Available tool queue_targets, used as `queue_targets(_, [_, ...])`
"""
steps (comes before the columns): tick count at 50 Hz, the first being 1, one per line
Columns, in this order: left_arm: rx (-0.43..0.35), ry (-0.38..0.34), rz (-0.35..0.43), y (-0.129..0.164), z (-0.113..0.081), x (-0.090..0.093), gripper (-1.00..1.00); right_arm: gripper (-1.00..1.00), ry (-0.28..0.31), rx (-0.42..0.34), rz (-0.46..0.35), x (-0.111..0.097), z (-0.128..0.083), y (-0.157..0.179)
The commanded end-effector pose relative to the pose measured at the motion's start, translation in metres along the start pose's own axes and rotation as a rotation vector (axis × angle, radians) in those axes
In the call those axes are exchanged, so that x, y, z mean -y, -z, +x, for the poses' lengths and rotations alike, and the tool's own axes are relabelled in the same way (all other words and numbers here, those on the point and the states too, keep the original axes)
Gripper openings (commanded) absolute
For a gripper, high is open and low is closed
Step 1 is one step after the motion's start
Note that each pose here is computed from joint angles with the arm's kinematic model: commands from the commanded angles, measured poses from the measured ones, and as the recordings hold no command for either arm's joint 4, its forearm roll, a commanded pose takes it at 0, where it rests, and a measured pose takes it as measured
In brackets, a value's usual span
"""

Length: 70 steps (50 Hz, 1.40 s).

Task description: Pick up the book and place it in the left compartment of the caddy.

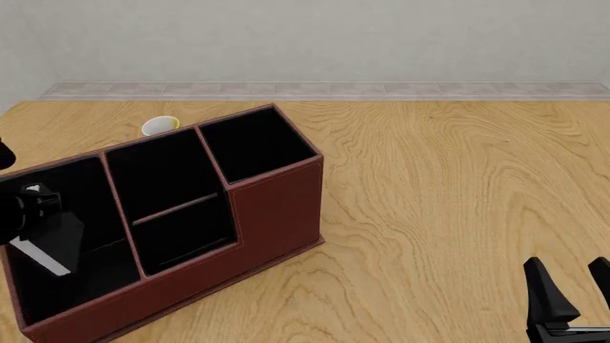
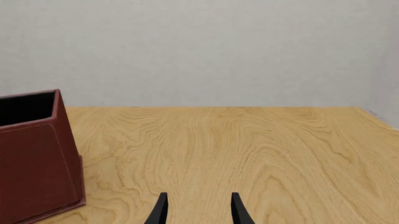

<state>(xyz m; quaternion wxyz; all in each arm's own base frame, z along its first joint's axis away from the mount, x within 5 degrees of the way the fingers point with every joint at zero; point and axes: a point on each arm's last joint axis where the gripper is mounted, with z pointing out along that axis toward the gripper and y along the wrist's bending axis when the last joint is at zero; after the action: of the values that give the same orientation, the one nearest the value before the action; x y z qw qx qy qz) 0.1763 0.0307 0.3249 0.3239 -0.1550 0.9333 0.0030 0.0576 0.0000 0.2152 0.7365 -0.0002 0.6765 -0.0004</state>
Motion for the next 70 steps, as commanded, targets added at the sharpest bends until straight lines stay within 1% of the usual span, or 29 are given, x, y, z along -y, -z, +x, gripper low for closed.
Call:
queue_targets(1, [0.013,-0.015,-0.003,-0.012,-0.004,-0.001,-1.00,1.00,0.000,0.001,0.000,0.000,0.001,0.001])
queue_targets(3, [0.003,-0.011,-0.007,-0.012,-0.005,-0.002,-1.00,1.00,0.000,0.001,0.000,0.000,0.001,0.001])
queue_targets(10, [0.004,-0.011,-0.004,-0.015,-0.008,-0.001,-1.00,1.00,0.000,0.001,0.000,0.000,0.001,0.001])
queue_targets(13, [0.004,-0.012,-0.002,-0.019,-0.006,0.000,-1.00,1.00,0.000,0.001,0.000,0.000,0.001,0.001])
queue_targets(19, [-0.018,-0.014,-0.006,-0.035,0.004,-0.002,-1.00,1.00,0.000,0.001,0.000,0.000,0.001,0.001])
queue_targets(25, [-0.027,-0.014,-0.005,-0.038,0.005,-0.002,-1.00,1.00,0.000,0.001,0.000,0.000,0.001,0.001])
queue_targets(28, [-0.034,-0.019,-0.005,-0.045,0.009,-0.002,-1.00,1.00,0.000,0.001,0.000,0.000,0.001,0.001])
queue_targets(41, [-0.035,-0.015,-0.010,-0.052,0.009,-0.003,-1.00,1.00,0.000,0.001,0.000,0.000,0.001,0.001])
queue_targets(47, [-0.051,-0.017,-0.010,-0.060,0.015,-0.004,-1.00,1.00,0.000,0.001,0.000,0.000,0.001,0.001])
queue_targets(56, [-0.058,-0.015,-0.008,-0.063,0.018,-0.003,-1.00,1.00,0.000,0.001,0.000,0.000,0.001,0.001])
queue_targets(58, [-0.062,-0.019,-0.006,-0.067,0.021,-0.002,-1.00,1.00,0.000,0.001,0.000,0.000,0.001,0.001])
queue_targets(70, [-0.076,-0.026,-0.008,-0.075,0.023,-0.003,-1.00,1.00,0.000,0.001,0.000,0.000,0.001,0.001])
